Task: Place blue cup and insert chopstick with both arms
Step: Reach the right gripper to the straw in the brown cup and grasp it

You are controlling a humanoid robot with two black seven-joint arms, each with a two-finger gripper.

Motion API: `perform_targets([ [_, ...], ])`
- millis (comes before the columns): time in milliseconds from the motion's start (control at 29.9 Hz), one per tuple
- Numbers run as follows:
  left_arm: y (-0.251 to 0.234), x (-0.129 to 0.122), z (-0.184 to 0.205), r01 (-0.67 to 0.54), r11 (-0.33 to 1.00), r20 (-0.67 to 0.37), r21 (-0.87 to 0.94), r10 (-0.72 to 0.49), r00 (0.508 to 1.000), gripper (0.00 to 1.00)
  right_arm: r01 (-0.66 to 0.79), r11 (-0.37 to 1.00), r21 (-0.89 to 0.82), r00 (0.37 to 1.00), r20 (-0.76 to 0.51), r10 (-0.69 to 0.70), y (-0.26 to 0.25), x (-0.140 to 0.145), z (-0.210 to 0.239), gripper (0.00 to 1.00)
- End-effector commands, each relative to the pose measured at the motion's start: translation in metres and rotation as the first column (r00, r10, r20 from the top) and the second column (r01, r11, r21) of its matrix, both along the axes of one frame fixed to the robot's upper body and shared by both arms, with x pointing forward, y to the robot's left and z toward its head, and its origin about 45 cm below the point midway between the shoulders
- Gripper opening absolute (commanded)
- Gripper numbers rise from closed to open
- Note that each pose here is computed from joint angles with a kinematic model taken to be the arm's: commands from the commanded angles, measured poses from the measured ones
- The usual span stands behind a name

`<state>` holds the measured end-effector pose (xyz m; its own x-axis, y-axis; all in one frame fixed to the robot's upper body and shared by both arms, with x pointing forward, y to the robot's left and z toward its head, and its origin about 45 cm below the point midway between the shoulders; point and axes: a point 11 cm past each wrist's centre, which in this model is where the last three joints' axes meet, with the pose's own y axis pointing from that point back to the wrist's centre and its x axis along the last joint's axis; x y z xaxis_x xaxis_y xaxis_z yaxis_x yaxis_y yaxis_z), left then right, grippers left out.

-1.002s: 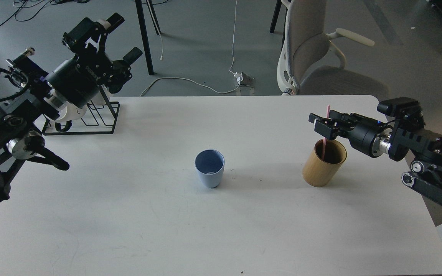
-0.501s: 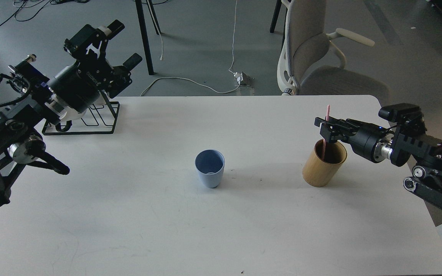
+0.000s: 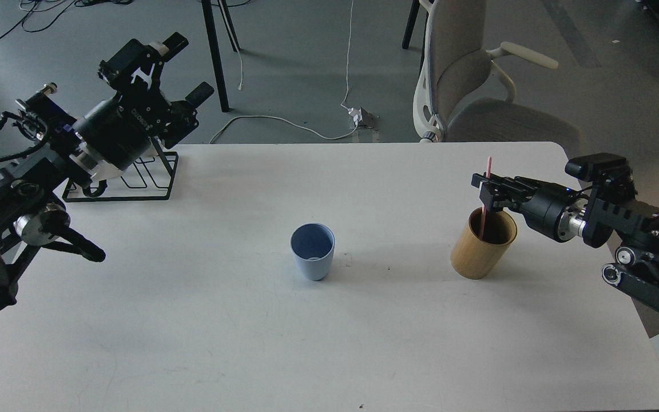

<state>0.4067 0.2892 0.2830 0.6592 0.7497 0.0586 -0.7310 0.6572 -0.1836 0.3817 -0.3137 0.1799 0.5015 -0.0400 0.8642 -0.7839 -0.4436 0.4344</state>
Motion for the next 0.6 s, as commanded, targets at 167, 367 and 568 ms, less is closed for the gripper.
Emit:
perform_targets([
  [167,0.0012,0.0,-0.0017,-0.004,1.0,-0.004,0.002,0.004,1.0,0.95,0.002,1.0,0.0,1.0,-0.004,-0.002,0.0004,-0.0021,-0.0017,0.16],
  [367,0.0018,-0.0012,-0.0044,-0.005,1.0,-0.01,0.005,0.005,1.0,0.95,0.006,1.0,0.008,1.0,0.02,-0.006,0.001,-0.0003,0.0011,0.13],
  [568,0.0014,-0.0014,-0.0053,-0.004,1.0,-0.011,0.004,0.004,1.0,0.95,0.009,1.0,0.01,1.0,0.026,-0.009,-0.0007,0.0,0.0039,0.12],
])
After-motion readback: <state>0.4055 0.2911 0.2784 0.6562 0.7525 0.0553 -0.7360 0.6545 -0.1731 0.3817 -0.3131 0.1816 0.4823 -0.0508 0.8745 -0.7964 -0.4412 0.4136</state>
